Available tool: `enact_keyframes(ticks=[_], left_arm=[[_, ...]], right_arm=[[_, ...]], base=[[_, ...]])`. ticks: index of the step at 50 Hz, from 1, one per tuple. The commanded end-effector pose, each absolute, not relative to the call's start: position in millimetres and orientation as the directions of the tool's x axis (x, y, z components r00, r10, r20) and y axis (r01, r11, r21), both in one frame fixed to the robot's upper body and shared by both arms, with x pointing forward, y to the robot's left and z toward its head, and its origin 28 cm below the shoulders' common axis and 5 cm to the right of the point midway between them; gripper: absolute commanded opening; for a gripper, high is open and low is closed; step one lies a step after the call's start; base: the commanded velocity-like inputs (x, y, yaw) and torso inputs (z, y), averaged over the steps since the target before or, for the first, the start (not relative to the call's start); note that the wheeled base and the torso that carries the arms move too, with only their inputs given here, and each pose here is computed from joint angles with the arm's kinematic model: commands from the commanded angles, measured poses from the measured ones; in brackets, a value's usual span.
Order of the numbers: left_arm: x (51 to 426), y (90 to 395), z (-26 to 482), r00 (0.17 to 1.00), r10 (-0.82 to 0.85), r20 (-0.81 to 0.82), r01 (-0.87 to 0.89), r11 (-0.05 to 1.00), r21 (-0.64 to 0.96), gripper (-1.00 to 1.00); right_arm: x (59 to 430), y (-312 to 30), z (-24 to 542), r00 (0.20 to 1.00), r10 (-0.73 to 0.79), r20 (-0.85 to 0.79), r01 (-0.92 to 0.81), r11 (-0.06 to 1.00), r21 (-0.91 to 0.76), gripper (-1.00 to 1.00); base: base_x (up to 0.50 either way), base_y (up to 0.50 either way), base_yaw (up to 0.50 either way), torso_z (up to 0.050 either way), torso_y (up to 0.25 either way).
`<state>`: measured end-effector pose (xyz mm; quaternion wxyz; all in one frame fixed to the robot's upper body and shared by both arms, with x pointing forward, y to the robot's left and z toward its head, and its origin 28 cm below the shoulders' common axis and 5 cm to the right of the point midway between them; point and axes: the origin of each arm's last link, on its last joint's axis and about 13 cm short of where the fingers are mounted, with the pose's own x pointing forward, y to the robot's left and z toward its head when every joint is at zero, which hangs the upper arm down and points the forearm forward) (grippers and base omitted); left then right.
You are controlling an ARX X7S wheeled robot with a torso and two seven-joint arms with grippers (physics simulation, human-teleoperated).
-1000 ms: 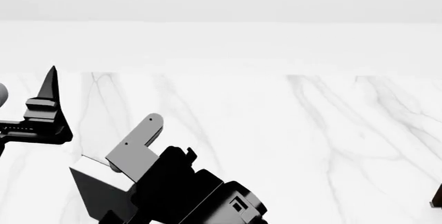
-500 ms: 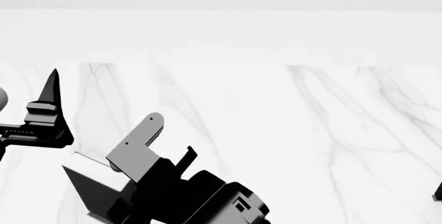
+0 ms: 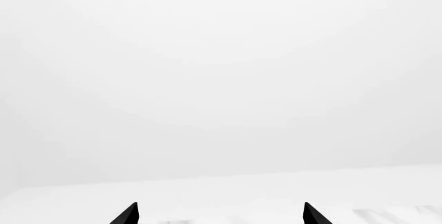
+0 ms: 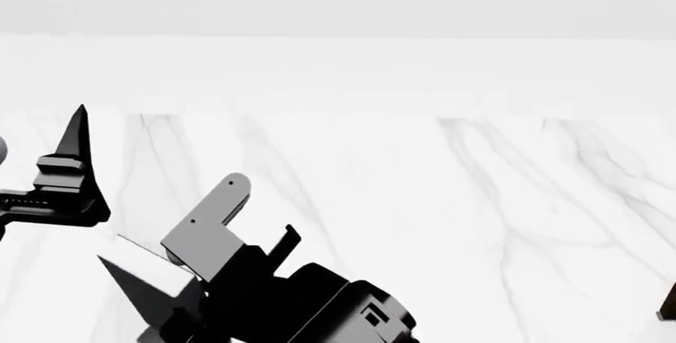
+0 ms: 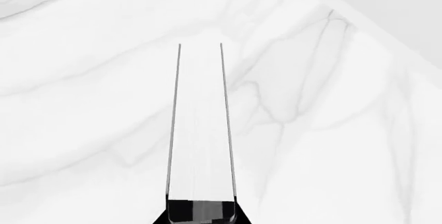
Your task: Pick up the book on the left and place it on top of the shelf.
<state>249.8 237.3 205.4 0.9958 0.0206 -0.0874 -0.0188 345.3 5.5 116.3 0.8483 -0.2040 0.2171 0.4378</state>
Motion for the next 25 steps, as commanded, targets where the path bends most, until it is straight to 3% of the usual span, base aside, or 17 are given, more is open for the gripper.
enact_keyframes(ticks=[1,11,16,22,25], left_arm=[[252,239,206,0.984,-0.016,0.179,0.011,0.999,0.031,1.0],[251,239,206,0.983,-0.016,0.181,0.011,1.0,0.029,1.0],[251,239,205,0.983,-0.014,0.185,0.01,1.0,0.025,1.0],[251,240,206,0.982,-0.015,0.187,0.011,1.0,0.022,1.0],[251,240,206,0.982,-0.015,0.188,0.011,1.0,0.024,1.0]], right_arm=[[347,8,130,0.52,0.684,-0.512,-0.841,0.516,-0.164,-1.0],[346,8,134,0.527,0.684,-0.504,-0.838,0.517,-0.174,-1.0],[346,7,138,0.543,0.68,-0.493,-0.83,0.525,-0.189,-1.0],[350,-2,164,0.648,0.619,-0.444,-0.758,0.584,-0.291,-1.0],[353,-10,185,0.748,0.546,-0.377,-0.664,0.61,-0.432,-1.0]], base=[[0.0,0.0,0.0,0.0,0.25],[0.0,0.0,0.0,0.0,0.25],[0.0,0.0,0.0,0.0,0.085],[0.0,0.0,0.0,0.0,0.0],[0.0,0.0,0.0,0.0,0.0]])
